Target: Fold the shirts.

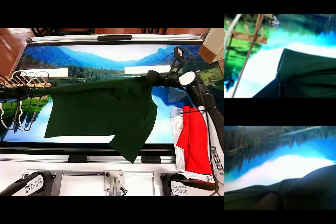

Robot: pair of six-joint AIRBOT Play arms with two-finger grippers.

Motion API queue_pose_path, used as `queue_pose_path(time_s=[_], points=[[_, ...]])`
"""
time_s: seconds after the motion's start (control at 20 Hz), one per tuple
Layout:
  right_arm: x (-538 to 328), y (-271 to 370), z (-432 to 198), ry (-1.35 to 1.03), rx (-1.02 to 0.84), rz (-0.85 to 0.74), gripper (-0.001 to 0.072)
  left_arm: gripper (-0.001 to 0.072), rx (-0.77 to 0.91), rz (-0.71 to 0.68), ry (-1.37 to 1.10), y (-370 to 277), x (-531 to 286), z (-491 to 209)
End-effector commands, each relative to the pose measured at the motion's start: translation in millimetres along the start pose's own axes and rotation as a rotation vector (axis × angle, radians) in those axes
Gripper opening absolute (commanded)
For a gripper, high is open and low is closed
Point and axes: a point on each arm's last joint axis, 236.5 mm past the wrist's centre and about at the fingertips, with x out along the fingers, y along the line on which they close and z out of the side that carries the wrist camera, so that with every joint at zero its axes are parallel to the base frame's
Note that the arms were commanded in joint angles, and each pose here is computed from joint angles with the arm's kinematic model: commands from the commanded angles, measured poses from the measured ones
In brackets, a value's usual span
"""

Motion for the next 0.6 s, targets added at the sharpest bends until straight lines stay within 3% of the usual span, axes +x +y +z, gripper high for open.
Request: queue_pose_path(time_s=[0.0,0.1,0.15,0.2,0.25,0.3,0.45,0.55], points=[[36,-20,-5,-0.018,0.108,-0.008,0.0076,0.0033,-0.078,-0.052,0.119,-2,56,-23],[46,-21,-27,0.058,0.109,-0.006,0.0077,0.0034,-0.136,-0.098,0.164,-11,73,-34],[48,-19,-30,0.069,0.106,-0.003,0.0114,0.0058,-0.164,-0.121,0.184,-15,79,-39],[47,-16,-29,0.068,0.111,0.002,0.0306,0.0226,-0.178,-0.136,0.202,-19,81,-42],[42,-14,-26,0.075,0.118,0.014,0.05,0.0541,-0.175,-0.143,0.231,-20,78,-48],[33,-11,-22,0.093,0.11,0.025,0.0501,0.072,-0.153,-0.134,0.272,-17,73,-55],[-16,-16,-16,0.187,0.064,0.033,0.0501,0.072,-0.031,0.031,0.504,38,36,-92],[-60,-37,-36,0.323,0.025,-0.015,0.0501,0.072,-0.06,0.084,0.681,65,8,-129]])
